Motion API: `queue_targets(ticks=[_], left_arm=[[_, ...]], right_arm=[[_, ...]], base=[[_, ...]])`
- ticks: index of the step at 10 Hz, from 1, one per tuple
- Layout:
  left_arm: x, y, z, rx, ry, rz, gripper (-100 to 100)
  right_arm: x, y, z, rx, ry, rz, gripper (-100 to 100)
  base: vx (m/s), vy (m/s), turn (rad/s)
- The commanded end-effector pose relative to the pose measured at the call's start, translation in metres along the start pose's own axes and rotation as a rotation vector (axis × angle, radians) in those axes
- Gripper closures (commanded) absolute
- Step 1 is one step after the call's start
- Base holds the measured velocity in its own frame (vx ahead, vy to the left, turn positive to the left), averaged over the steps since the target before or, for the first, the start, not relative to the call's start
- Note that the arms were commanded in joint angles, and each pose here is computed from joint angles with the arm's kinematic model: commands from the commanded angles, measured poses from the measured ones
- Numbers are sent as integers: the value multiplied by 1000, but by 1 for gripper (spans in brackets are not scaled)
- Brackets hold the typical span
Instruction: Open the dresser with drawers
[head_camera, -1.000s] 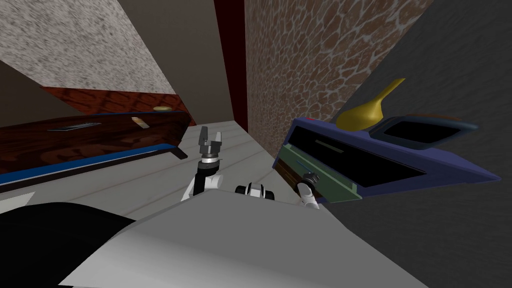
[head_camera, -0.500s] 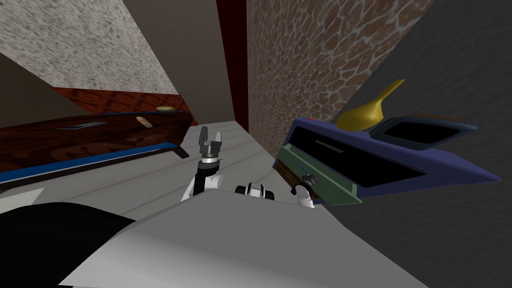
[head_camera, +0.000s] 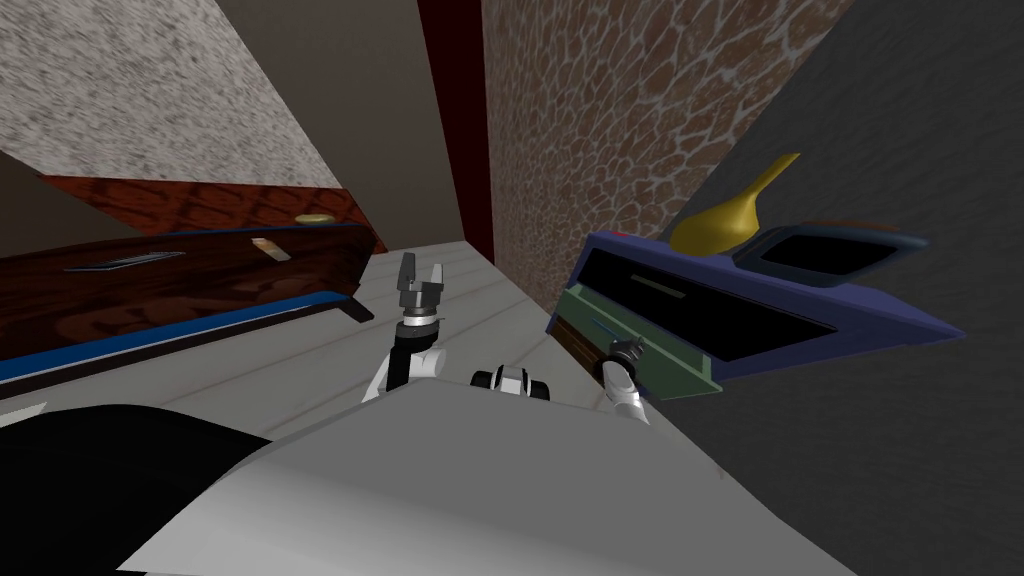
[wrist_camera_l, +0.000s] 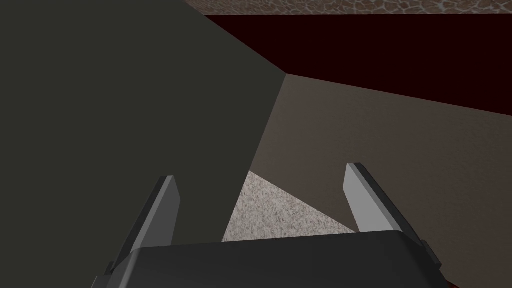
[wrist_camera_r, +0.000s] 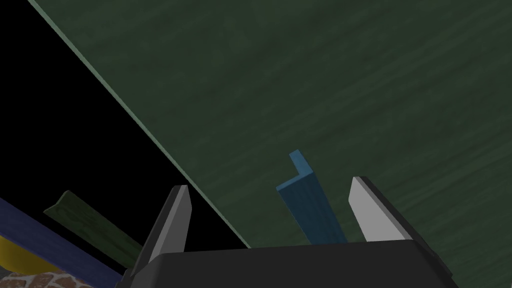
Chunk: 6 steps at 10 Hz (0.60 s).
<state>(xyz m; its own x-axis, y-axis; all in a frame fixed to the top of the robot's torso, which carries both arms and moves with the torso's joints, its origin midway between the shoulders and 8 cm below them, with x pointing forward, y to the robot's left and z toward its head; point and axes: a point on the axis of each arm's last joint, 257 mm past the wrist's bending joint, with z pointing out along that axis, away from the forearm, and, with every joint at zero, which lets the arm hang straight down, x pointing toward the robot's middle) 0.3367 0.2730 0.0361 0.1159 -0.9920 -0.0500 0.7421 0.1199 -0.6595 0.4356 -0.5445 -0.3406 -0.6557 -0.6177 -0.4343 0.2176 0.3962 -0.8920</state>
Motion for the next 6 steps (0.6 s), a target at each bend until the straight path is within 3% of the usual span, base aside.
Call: queue_targets(ticks=[1, 3, 4, 5, 6], left_arm=[[0, 0, 0, 0, 0, 0, 0], [0, 0, 0, 0, 0, 0, 0], [0, 0, 0, 0, 0, 0, 0], [0, 0, 0, 0, 0, 0, 0], [0, 0, 0, 0, 0, 0, 0]], right_arm=[[-12, -14, 18, -11, -27, -8, -100], [-22, -28, 31, -14, -49, -10, -100], [-16, -19, 25, -21, -36, -11, -100], [-15, -18, 25, -26, -36, -15, 0], [-13, -17, 24, -29, -33, -16, 0]], base=[[-10, 87, -113], [-13, 90, -89], [-4, 35, -26], [0, 0, 0], [0, 0, 0]])
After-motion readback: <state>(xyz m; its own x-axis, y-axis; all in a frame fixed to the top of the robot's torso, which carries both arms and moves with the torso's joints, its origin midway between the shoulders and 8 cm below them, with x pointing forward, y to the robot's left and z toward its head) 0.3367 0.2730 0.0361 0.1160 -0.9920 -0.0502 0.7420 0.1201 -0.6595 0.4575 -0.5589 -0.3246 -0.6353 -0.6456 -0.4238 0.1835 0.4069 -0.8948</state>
